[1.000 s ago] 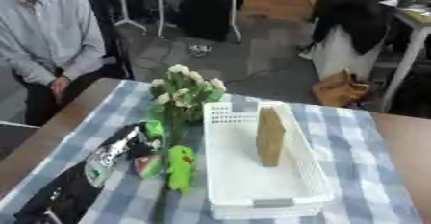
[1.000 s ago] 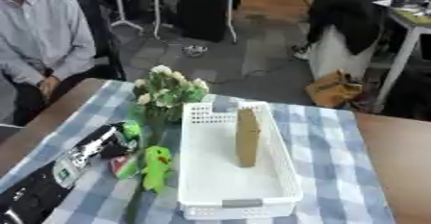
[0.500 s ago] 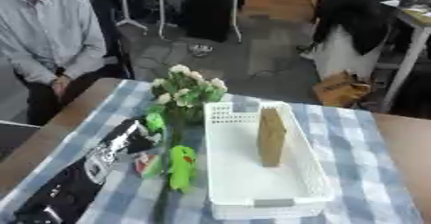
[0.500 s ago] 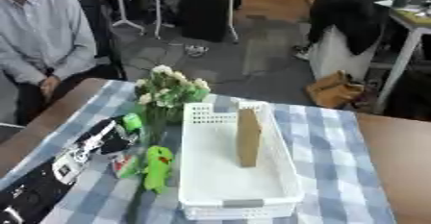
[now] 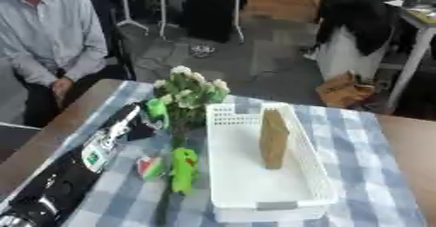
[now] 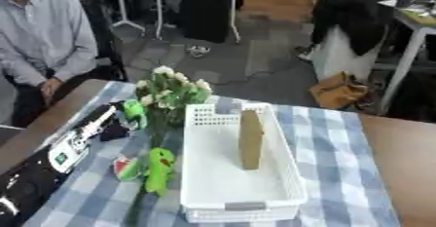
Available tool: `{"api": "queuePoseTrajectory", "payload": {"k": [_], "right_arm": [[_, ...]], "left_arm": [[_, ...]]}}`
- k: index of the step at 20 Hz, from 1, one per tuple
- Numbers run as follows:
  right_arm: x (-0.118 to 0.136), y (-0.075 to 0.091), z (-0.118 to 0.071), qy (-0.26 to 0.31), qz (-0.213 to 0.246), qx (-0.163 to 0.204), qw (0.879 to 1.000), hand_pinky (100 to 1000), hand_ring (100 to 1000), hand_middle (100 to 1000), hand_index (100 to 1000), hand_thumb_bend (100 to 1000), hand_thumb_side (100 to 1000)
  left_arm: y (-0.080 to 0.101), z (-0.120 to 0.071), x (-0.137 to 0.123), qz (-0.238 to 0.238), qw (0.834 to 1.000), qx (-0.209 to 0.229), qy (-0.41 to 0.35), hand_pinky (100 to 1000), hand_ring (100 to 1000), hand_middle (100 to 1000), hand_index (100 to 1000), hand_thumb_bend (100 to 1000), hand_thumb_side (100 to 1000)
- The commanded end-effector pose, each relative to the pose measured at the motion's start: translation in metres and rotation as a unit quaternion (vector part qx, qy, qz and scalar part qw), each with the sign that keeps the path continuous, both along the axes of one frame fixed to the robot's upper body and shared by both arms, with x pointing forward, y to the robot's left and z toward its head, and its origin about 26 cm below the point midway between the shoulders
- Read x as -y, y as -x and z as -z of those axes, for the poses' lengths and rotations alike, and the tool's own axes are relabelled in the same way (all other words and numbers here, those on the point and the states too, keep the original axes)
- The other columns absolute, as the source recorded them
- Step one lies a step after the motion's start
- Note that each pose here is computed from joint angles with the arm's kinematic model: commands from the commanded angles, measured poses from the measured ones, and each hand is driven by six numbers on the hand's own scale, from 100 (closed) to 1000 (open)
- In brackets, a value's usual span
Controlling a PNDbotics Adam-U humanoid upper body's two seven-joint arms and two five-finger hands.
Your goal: Pick up objects on the table and place them in the box.
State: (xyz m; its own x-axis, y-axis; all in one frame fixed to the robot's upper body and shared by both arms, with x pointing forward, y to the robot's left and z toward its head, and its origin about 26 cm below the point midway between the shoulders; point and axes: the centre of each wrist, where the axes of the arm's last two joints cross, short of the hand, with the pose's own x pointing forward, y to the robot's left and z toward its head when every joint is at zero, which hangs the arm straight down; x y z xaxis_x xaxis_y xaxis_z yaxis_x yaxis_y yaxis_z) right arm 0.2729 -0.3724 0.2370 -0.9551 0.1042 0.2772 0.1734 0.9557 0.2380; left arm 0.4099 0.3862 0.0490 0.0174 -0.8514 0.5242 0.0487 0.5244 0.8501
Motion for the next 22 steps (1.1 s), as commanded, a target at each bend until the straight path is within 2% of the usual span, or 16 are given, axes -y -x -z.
{"api": "queuePoseTrajectory", "payload": {"k": [1, 8, 10, 13, 22], "right_arm": [[0.001, 0.003, -0.012, 0.013, -0.003, 0.012, 1.000, 805, 844, 771, 771, 100, 708], [0.001, 0.003, -0.012, 0.014, -0.003, 0.010, 1.000, 805, 845, 771, 771, 100, 706], [0.001, 0.003, -0.012, 0.014, -0.003, 0.010, 1.000, 805, 844, 771, 771, 100, 707], [0.000, 0.003, -0.012, 0.013, -0.004, 0.009, 1.000, 805, 844, 771, 771, 100, 706], [0.000, 0.002, -0.014, 0.012, -0.007, 0.009, 1.000, 806, 844, 771, 771, 100, 705]], "left_arm": [[-0.008, -0.040, -0.010, 0.006, 0.999, 0.035, -0.026, 277, 342, 224, 449, 100, 523], [-0.013, -0.092, 0.004, 0.031, 0.996, 0.070, -0.055, 276, 341, 223, 448, 100, 510], [-0.016, -0.115, 0.018, 0.058, 0.991, 0.095, -0.068, 276, 339, 222, 447, 100, 475], [-0.017, -0.138, 0.037, 0.088, 0.986, 0.113, -0.079, 276, 339, 223, 447, 100, 453], [-0.021, -0.177, 0.078, 0.148, 0.973, 0.142, -0.103, 276, 338, 224, 446, 100, 412]]}}
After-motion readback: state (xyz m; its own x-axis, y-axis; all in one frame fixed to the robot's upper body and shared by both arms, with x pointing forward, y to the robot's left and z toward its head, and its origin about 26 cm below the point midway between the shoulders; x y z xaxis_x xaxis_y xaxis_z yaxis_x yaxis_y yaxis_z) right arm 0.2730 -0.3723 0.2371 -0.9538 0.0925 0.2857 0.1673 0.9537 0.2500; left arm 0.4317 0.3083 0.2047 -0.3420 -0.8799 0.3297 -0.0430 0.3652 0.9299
